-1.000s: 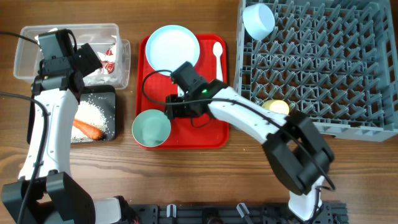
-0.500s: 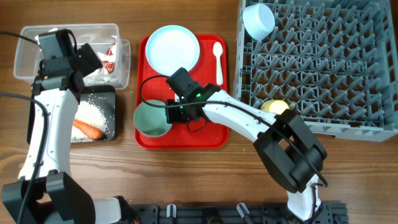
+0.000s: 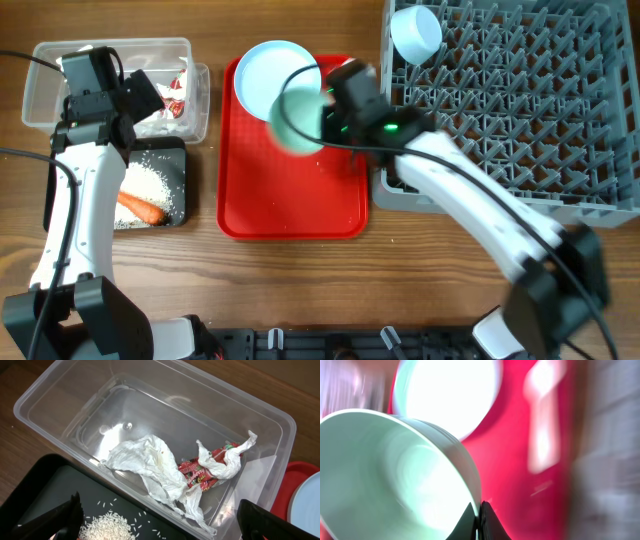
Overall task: Sort waste into correct bins and load items into the dishwasher rack
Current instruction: 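Carry the green bowl right and set it in the dish rack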
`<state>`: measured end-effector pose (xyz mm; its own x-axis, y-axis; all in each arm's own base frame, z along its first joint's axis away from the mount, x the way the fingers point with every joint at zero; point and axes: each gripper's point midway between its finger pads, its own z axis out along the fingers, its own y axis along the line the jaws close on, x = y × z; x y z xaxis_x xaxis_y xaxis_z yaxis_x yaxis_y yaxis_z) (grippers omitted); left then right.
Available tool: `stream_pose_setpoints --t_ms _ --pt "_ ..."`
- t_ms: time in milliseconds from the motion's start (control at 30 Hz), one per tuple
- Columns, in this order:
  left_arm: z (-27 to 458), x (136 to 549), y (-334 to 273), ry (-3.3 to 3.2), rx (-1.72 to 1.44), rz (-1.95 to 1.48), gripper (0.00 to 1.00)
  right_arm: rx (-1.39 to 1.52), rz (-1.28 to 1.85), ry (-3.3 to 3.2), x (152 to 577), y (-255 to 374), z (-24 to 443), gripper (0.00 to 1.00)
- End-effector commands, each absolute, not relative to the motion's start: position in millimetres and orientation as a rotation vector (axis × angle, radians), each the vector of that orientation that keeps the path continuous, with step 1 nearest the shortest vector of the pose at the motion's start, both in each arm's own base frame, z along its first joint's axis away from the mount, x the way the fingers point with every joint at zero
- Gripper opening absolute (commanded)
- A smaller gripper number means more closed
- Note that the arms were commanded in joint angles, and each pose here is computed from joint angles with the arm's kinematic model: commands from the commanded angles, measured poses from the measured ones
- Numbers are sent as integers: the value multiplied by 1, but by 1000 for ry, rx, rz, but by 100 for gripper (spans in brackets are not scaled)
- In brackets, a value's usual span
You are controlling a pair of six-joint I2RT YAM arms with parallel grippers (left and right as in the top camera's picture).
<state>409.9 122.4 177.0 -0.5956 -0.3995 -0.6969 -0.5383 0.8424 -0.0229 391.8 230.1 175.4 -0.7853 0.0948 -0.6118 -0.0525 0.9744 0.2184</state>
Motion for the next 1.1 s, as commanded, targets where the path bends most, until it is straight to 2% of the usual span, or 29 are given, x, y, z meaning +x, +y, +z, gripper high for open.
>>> stream_pose_setpoints --t_ms 0,133,400,800,1067 --pt "182 412 127 2271 -679 265 100 255 -368 2059 408 120 259 4" --pt "182 412 127 2271 -679 265 100 278 -722 1912 400 80 286 4" --pt "182 412 127 2271 -679 265 100 160 -1166 1926 412 33 269 4" --pt "182 412 127 2271 -679 265 100 -415 -1525 2017 463 56 201 4" --pt "182 412 127 2271 -679 265 100 -456 -1491 2037 470 61 183 4"
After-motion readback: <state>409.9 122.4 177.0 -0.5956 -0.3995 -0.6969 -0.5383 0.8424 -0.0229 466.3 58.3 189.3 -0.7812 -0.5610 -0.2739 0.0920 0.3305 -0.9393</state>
